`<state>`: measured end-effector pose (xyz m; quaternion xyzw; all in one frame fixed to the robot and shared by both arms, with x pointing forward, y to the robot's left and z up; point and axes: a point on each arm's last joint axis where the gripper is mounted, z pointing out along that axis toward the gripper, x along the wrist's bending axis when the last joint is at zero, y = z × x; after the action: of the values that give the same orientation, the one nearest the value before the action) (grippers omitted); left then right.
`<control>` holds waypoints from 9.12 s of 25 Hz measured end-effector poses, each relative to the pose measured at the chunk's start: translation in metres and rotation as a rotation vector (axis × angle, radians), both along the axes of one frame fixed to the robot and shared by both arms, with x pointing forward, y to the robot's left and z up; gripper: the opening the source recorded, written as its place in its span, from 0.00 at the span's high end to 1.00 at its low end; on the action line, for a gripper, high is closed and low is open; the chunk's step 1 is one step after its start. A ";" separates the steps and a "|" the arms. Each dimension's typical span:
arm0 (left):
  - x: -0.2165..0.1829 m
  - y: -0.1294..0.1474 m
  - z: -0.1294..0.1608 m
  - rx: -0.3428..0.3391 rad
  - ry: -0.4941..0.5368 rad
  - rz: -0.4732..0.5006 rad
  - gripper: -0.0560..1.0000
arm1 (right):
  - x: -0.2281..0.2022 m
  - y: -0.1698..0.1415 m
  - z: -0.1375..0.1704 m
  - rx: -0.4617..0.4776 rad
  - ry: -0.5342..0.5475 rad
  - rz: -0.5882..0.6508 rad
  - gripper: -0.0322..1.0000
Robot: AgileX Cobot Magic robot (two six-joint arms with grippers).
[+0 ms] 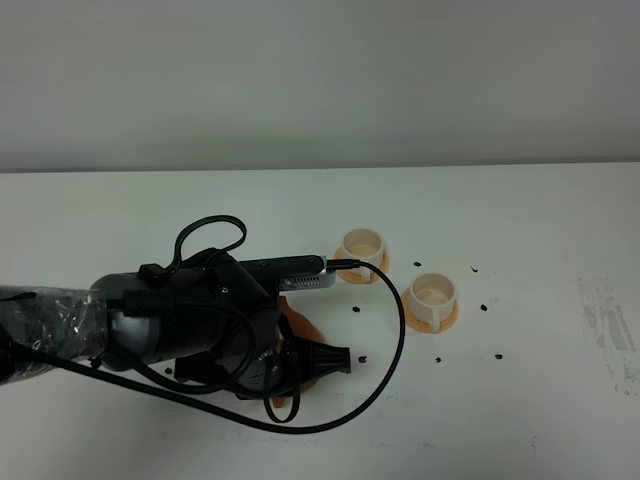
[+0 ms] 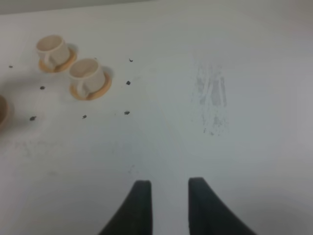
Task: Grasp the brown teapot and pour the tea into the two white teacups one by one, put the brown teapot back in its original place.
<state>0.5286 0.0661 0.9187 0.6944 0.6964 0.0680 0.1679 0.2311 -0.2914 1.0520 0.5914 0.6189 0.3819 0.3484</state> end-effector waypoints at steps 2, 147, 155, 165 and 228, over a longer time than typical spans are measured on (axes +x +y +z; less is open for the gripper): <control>0.000 0.000 0.000 0.003 0.000 -0.007 0.83 | 0.000 0.000 0.000 0.000 0.000 0.000 0.76; 0.098 -0.043 0.037 0.982 -0.755 -1.719 0.83 | 0.000 0.000 0.000 0.003 0.000 0.000 0.77; 0.097 -0.046 0.039 1.009 -0.769 -1.721 0.83 | 0.000 0.000 0.000 0.003 0.000 0.000 0.77; 0.093 -0.053 0.034 1.023 -0.773 -1.754 0.83 | 0.000 0.000 0.000 0.003 0.000 0.000 0.77; 0.099 -0.070 0.035 1.265 -0.844 -1.924 0.83 | 0.000 0.000 0.000 0.004 0.000 0.000 0.77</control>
<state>0.6277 -0.0036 0.9537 0.8084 -0.3649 0.4618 -0.0046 0.2311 -0.2912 1.0520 0.5920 0.6182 0.3830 0.3474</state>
